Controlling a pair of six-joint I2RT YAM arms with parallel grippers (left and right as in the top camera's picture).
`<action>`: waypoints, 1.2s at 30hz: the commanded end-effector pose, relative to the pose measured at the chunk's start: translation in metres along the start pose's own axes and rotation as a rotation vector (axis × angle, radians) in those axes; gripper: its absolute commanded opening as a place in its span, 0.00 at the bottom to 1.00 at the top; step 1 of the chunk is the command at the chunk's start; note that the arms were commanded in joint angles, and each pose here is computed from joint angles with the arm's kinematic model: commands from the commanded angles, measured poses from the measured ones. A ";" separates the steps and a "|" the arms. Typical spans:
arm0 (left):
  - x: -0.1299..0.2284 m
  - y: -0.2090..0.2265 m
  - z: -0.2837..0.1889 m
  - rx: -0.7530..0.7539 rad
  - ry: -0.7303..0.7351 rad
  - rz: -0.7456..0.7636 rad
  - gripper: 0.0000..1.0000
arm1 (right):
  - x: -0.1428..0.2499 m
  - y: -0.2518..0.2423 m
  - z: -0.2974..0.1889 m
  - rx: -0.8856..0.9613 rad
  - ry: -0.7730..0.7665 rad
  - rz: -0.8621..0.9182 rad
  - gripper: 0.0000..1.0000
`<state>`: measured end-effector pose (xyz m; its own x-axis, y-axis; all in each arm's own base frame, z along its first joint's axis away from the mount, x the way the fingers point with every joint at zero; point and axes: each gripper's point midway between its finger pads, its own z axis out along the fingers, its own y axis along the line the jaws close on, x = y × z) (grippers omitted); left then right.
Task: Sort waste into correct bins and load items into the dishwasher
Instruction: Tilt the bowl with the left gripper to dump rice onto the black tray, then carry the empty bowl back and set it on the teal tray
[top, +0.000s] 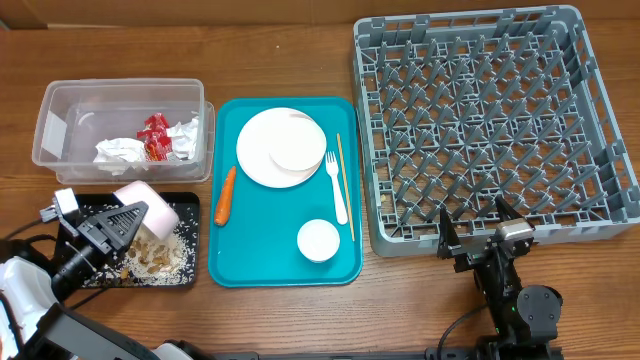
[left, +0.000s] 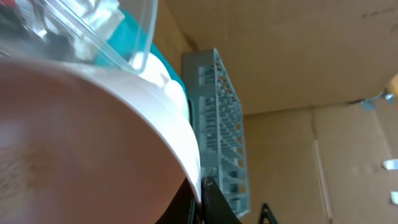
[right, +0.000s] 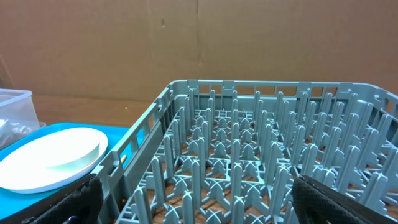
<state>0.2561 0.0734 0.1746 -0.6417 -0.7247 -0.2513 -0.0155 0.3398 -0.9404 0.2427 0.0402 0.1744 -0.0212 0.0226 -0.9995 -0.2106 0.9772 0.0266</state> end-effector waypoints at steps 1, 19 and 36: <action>-0.009 -0.007 -0.003 0.028 -0.042 0.108 0.04 | 0.002 -0.003 0.000 0.013 -0.003 -0.004 1.00; -0.012 -0.019 -0.003 0.100 -0.068 0.084 0.04 | 0.002 -0.003 0.000 0.013 -0.003 -0.004 1.00; -0.004 0.008 -0.004 -0.094 0.022 0.053 0.04 | 0.002 -0.003 0.000 0.013 -0.003 -0.004 1.00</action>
<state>0.2532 0.0767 0.1627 -0.6593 -0.6998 -0.2750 -0.0444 0.4014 -0.9148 0.2427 0.0402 0.1743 -0.0216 0.0226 -0.9995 -0.2106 0.9772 0.0267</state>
